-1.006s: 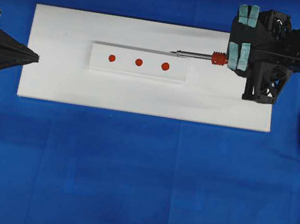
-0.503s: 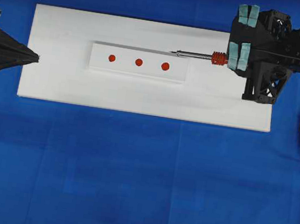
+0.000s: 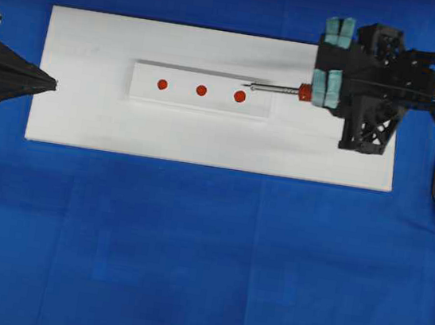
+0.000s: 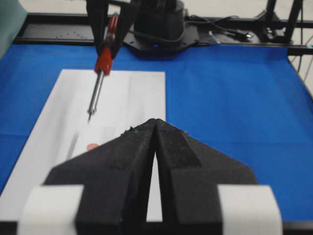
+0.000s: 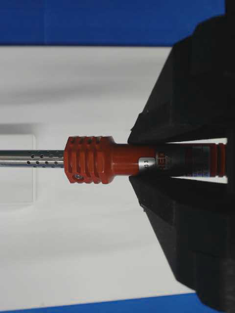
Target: Touch the tip of the soldering iron to the mark.
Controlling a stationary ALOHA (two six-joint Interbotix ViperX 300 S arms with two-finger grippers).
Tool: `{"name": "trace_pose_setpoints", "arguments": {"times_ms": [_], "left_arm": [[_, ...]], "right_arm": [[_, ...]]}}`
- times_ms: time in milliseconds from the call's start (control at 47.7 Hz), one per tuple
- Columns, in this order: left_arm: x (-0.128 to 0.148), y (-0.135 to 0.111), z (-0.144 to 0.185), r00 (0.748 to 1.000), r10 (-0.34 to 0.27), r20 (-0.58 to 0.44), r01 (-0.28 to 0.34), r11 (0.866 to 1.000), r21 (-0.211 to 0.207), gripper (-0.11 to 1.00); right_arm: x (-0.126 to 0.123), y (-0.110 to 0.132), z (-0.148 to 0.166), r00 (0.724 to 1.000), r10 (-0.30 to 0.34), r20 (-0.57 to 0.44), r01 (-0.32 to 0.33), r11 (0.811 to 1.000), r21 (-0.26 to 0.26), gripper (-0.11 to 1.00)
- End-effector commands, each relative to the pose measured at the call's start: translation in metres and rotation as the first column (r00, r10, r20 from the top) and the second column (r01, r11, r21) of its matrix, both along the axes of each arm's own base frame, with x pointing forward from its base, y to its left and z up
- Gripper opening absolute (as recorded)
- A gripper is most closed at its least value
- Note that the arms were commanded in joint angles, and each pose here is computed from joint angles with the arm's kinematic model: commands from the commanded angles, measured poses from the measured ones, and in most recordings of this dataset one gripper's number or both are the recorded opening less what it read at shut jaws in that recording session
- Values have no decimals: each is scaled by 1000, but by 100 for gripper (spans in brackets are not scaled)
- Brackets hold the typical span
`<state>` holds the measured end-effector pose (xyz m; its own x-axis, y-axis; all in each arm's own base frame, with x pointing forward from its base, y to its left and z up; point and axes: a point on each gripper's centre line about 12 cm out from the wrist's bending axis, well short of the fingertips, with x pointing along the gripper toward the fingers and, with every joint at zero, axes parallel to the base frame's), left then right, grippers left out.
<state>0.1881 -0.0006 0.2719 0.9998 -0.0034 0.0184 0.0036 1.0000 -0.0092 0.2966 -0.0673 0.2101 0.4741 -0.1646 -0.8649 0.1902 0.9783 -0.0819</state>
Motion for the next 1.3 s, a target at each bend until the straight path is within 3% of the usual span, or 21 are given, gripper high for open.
{"name": "trace_pose_setpoints", "arguments": {"times_ms": [0, 398, 1279], "left_arm": [[1, 0, 5, 1000, 0, 18, 0, 1000, -2, 0], [1, 0, 4, 1000, 0, 12, 0, 1000, -2, 0], [1, 0, 5, 1000, 0, 17, 0, 1000, 0, 0]], "right_arm": [[5, -1, -2, 1000, -2, 18, 2, 1000, 3, 6], [8, -2, -35, 1000, 1, -28, 0, 1000, 17, 6], [5, -5, -37, 999, -15, -32, 16, 1000, 19, 6]]}}
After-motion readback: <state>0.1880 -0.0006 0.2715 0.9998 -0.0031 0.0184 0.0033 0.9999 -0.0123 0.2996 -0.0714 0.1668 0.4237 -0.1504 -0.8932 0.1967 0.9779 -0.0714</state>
